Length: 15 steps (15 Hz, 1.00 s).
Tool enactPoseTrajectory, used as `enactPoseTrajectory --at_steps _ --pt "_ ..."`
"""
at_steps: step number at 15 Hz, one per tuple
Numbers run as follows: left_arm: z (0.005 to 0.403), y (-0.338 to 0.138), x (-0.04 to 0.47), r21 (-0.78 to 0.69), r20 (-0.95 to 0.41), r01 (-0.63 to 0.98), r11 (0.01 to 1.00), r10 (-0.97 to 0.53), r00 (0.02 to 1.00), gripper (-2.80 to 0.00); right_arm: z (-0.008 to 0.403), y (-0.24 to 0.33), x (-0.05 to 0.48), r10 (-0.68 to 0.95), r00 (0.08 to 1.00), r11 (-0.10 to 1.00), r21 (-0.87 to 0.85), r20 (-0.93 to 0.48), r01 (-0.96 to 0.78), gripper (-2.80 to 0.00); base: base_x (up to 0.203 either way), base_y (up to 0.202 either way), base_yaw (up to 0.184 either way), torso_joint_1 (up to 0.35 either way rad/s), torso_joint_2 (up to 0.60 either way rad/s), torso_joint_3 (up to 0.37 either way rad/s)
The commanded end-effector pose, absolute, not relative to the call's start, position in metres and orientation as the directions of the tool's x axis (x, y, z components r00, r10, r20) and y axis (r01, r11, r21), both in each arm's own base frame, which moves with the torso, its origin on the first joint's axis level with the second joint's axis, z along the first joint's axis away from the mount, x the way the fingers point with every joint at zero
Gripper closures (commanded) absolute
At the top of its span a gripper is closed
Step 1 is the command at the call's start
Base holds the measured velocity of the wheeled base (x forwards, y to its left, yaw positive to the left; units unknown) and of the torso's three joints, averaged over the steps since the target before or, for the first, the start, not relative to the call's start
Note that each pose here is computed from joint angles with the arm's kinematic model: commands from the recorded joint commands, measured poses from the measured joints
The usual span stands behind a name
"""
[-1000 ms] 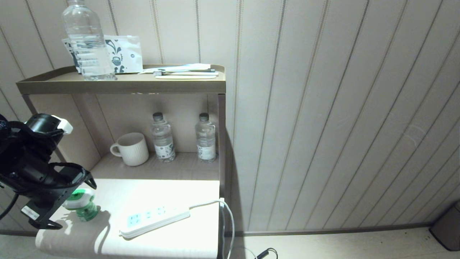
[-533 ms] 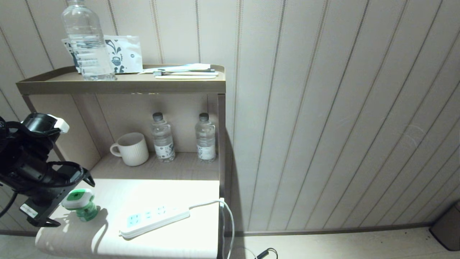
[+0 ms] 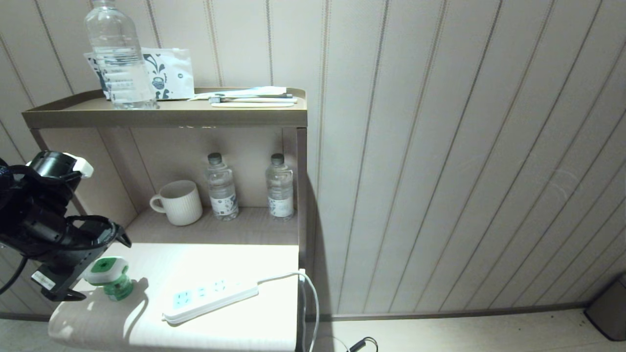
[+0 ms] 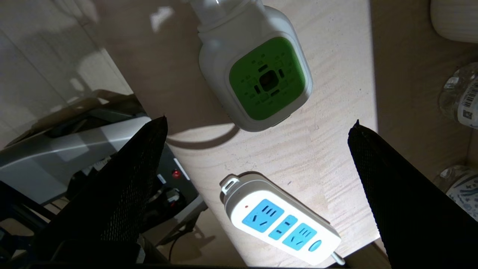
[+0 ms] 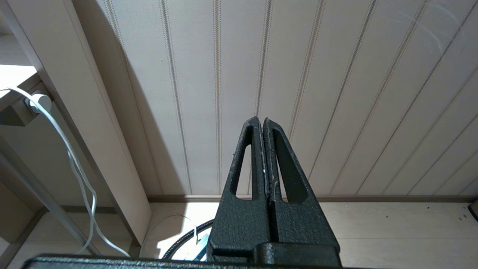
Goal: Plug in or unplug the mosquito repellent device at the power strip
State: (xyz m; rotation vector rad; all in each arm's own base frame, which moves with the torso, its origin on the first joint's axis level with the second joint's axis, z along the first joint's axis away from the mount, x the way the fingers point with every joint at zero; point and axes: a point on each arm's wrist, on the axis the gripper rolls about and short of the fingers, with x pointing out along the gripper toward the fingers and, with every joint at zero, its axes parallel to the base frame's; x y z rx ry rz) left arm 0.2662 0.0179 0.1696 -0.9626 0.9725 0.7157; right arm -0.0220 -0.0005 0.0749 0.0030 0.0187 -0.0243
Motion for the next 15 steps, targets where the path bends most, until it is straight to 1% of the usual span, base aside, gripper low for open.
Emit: enactPoseTrajectory --at_steps 1,6,15 --pt "0.168 0.018 0.268 -0.336 -0.912 -0.846 0.414 0.082 0.402 -2.8 0.075 0.0 -0.022 -0.025 1.0 1.0 0.003 -0.02 0.025 0.0 0.0 0.0 0.0 0.0 0.0 0.0" --pt "0.162 0.023 0.28 -0.34 -0.908 -0.845 0.412 0.09 0.409 -2.8 0.075 0.0 -0.022 -0.024 1.0 1.0 0.003 -0.018 0.024 0.0 0.0 0.0 0.0 0.0 0.0 0.0" --pt "0.17 0.027 0.299 -0.415 -0.861 -0.801 0.432 0.098 0.499 -2.8 0.075 0.0 -0.022 -0.025 1.0 1.0 0.003 -0.019 0.025 0.0 0.0 0.0 0.0 0.0 0.0 0.0"
